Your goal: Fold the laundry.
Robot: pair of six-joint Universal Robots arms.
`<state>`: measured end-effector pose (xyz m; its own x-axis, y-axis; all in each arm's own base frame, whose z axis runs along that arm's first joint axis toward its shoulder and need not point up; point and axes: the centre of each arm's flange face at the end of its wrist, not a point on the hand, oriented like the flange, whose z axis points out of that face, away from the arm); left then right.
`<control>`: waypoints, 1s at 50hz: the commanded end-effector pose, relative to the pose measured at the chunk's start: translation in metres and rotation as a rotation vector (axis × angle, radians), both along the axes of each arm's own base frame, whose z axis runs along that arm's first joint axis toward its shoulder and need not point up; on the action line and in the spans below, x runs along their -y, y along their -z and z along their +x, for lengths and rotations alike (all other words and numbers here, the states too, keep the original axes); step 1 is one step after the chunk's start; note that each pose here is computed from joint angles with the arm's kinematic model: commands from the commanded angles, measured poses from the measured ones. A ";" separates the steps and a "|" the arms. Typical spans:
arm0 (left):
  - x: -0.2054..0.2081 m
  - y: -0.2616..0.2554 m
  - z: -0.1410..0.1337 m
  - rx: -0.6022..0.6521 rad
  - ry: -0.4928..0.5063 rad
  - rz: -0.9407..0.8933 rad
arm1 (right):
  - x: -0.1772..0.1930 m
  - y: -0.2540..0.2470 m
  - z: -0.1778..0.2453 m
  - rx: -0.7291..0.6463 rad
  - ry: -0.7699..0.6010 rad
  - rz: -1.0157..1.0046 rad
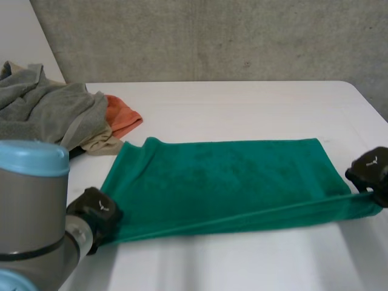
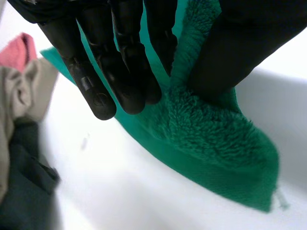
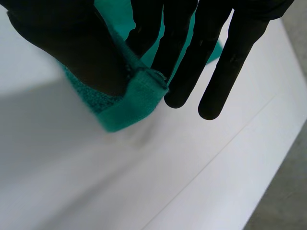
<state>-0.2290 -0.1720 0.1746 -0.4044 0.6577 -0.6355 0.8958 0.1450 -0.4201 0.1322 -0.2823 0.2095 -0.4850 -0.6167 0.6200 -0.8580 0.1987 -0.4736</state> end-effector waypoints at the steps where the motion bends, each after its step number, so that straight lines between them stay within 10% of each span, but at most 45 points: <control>1: 0.054 -0.010 -0.030 -0.100 -0.007 -0.159 | 0.039 0.015 0.021 0.111 -0.021 -0.150; 22: 0.179 0.019 -0.085 -0.090 -0.012 -0.383 | 0.149 0.073 0.063 0.152 0.075 -0.437; 50: 0.160 0.032 -0.076 -0.158 0.105 -0.309 | 0.155 0.091 0.082 0.299 0.060 -0.380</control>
<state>-0.3035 -0.3214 0.1595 -0.4674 0.4719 -0.7476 0.8112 -0.1072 -0.5749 0.2140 -0.4309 0.1270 -0.7057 -0.3443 0.6192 -0.6587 -0.0030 -0.7524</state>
